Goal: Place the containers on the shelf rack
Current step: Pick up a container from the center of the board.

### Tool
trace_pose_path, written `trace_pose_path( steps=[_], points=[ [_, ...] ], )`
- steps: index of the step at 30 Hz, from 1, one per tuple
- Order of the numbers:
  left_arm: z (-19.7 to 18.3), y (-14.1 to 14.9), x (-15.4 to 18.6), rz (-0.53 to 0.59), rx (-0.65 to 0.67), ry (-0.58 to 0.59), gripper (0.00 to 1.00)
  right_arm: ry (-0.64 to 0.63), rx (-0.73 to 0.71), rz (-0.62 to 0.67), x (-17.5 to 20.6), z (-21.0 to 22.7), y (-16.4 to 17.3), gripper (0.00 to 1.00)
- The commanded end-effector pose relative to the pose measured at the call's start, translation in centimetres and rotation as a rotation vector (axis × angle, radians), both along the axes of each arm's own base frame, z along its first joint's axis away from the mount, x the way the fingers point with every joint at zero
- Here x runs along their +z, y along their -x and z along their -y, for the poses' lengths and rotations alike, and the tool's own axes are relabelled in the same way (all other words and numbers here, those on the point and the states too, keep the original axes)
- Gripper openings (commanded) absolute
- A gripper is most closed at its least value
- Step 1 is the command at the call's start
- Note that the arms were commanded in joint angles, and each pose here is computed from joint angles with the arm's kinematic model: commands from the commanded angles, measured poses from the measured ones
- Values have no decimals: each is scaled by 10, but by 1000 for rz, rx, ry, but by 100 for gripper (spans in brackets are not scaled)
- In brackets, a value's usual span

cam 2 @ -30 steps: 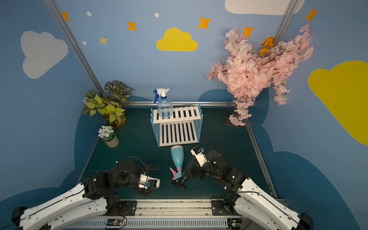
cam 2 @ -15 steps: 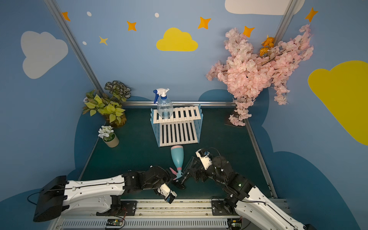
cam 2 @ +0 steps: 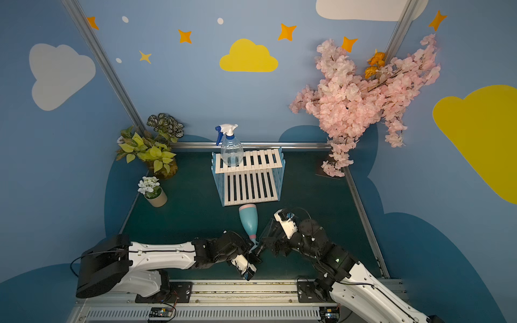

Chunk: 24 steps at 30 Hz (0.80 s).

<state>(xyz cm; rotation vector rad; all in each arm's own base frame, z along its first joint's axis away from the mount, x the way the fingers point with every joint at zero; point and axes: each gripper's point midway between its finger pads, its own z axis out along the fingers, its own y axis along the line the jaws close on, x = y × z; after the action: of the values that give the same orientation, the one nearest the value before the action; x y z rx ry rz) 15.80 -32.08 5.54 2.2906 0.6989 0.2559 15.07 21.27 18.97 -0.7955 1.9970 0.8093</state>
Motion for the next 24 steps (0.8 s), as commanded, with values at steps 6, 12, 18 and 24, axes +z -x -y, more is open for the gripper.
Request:
trace_pose_path(
  steps=[6, 12, 18, 24],
  points=[
    [6, -14, 6, 78, -10, 29, 46, -36, 21, 11, 7, -4, 3, 98],
    [9, -18, 5, 110, -27, 38, 38, -39, 18, 14, 8, -3, 3, 98],
    [10, -29, -3, 136, -29, 29, 42, -46, 18, 19, 11, -3, 3, 98],
    [13, -34, -6, 168, -31, 29, 32, -54, 12, 30, 13, 0, 4, 98]
  ],
)
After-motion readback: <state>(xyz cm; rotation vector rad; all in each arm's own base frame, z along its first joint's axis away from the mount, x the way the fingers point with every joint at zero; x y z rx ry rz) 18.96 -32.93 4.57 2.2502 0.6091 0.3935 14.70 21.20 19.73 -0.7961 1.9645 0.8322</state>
